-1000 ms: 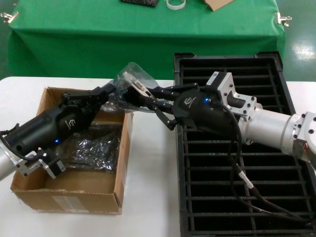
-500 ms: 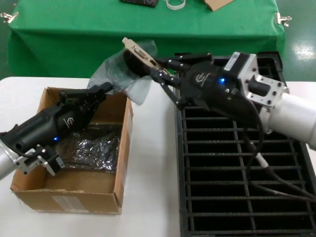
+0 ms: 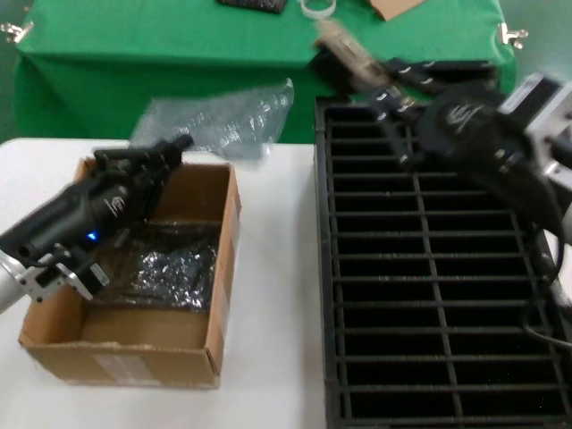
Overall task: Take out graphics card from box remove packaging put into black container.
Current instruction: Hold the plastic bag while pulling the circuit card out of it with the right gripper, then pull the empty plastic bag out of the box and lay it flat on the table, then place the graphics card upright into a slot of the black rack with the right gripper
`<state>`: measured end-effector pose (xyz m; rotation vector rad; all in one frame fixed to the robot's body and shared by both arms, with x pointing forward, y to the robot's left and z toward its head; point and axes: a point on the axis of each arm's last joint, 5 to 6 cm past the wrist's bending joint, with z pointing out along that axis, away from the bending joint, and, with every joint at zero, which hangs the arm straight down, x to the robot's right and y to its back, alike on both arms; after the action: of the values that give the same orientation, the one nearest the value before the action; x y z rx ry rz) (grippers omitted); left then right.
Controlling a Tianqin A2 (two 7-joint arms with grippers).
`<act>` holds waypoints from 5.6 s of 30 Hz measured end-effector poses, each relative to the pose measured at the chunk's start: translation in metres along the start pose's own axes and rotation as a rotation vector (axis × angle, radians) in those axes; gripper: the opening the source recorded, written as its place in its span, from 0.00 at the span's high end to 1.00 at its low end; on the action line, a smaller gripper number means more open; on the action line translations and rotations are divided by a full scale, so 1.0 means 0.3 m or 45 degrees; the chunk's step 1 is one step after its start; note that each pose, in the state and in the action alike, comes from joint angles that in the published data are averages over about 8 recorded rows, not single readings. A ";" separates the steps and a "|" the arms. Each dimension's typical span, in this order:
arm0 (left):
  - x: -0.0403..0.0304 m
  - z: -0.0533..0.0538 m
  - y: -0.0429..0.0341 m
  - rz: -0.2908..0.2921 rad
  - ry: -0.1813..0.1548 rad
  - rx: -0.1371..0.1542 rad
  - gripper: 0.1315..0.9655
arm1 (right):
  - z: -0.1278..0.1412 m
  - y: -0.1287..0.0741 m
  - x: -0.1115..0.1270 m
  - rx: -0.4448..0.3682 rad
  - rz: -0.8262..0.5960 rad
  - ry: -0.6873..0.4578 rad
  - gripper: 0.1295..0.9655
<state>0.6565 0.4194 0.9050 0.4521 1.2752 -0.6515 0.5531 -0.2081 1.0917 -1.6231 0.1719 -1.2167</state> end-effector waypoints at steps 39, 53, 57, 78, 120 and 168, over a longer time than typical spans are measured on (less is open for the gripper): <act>-0.207 0.126 -0.359 -2.379 -0.009 -0.570 0.99 | -0.093 0.165 0.040 -0.174 0.221 0.219 0.93; -0.090 0.213 -0.427 -2.399 0.054 -0.983 0.99 | -0.093 0.165 0.030 -0.191 0.226 0.221 0.93; -0.075 0.231 -0.445 -2.399 0.150 -1.083 0.99 | -0.096 0.160 0.025 -0.199 0.226 0.223 0.93; -0.125 0.259 -0.453 -2.550 0.485 -0.841 0.99 | -0.080 0.157 0.044 -0.235 0.233 0.190 0.93; -0.203 0.190 -0.291 -2.460 0.007 -0.639 0.70 | -0.005 0.138 0.046 -0.272 0.201 0.100 0.93; 0.035 -0.344 0.194 -1.057 -0.376 -1.783 0.87 | -0.012 0.268 0.091 -0.206 0.256 0.083 0.93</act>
<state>0.6223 0.5270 0.8671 -1.3257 1.2950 -0.3172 0.5985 -0.2628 1.0450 -1.6609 0.4744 -1.1237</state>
